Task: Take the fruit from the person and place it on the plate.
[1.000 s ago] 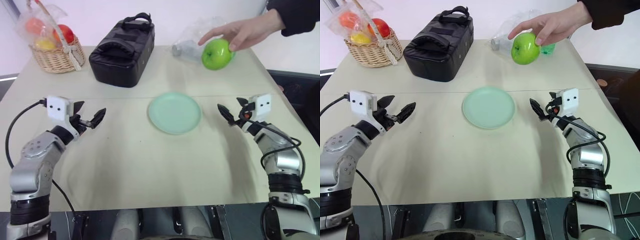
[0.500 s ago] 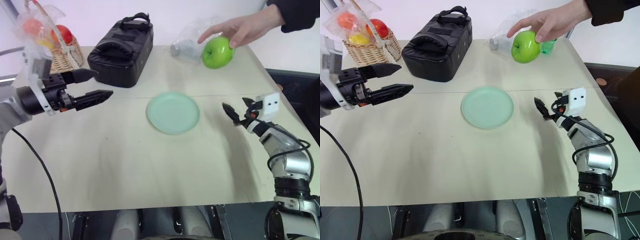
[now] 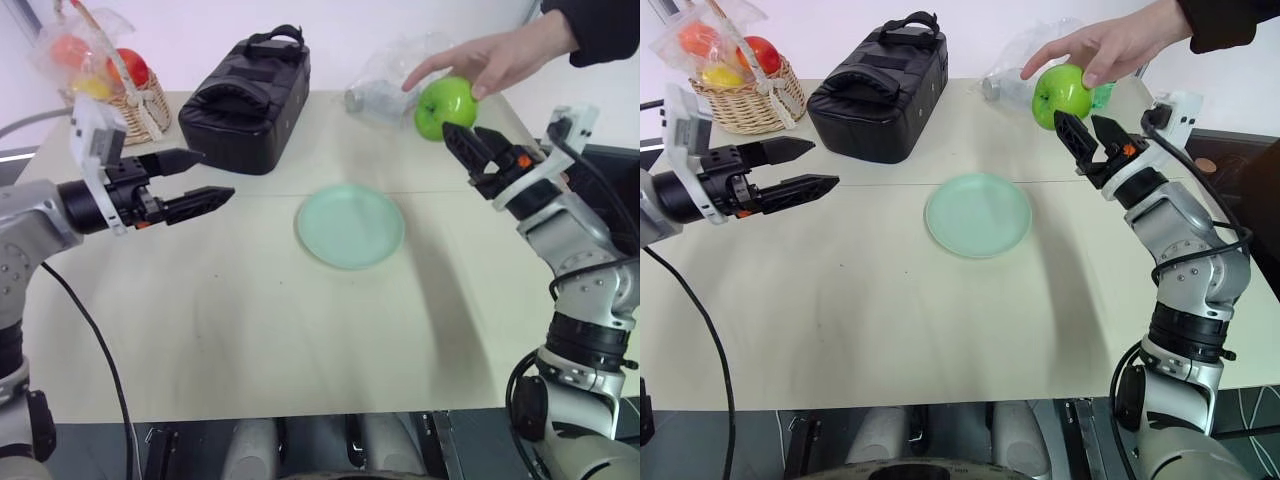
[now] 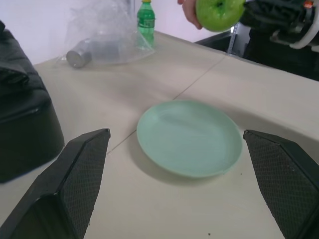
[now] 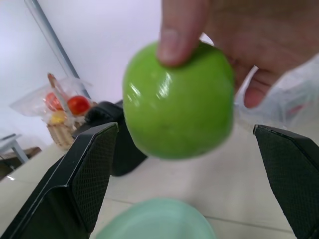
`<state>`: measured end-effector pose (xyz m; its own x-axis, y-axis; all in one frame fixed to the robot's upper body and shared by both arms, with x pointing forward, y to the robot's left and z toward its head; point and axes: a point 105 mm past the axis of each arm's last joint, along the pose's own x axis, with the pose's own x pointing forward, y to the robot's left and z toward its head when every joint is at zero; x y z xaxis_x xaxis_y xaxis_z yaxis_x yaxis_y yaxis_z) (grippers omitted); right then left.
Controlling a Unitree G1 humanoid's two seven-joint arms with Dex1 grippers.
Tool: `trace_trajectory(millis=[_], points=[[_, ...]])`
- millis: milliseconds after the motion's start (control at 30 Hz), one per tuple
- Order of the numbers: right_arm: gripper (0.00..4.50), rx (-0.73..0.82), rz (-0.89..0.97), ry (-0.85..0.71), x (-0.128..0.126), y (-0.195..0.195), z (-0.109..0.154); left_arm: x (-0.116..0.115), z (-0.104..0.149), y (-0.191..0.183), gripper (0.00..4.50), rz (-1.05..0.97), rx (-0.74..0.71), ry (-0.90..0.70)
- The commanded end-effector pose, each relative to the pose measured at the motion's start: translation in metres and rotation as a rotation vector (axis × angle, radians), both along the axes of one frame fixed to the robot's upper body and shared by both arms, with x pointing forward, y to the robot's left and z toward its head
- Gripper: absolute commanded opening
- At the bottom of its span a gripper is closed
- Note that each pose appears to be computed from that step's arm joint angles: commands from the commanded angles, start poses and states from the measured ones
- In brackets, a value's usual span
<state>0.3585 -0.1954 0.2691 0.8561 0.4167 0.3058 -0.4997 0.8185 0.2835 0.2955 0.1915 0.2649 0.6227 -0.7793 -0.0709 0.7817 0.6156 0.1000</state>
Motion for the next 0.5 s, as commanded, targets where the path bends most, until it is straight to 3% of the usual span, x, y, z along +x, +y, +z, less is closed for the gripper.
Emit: trace_trajectory(millis=[33, 267, 433, 500], points=[[4.44, 0.022, 0.021, -0.041, 0.004, 0.006, 0.013, -0.006, 0.01, -0.002, 4.5, 0.006, -0.001, -0.059], [4.44, 0.028, 0.035, -0.041, 0.019, 0.013, 0.015, -0.009, 0.009, 0.001, 4.5, 0.035, -0.007, -0.066], [2.97, 0.028, 0.038, -0.056, 0.021, 0.013, 0.018, -0.012, 0.009, 0.004, 4.5, 0.053, -0.008, -0.066], [2.95, 0.024, 0.046, -0.061, 0.021, 0.015, 0.019, -0.012, 0.009, 0.004, 4.5, 0.056, -0.01, -0.065]])
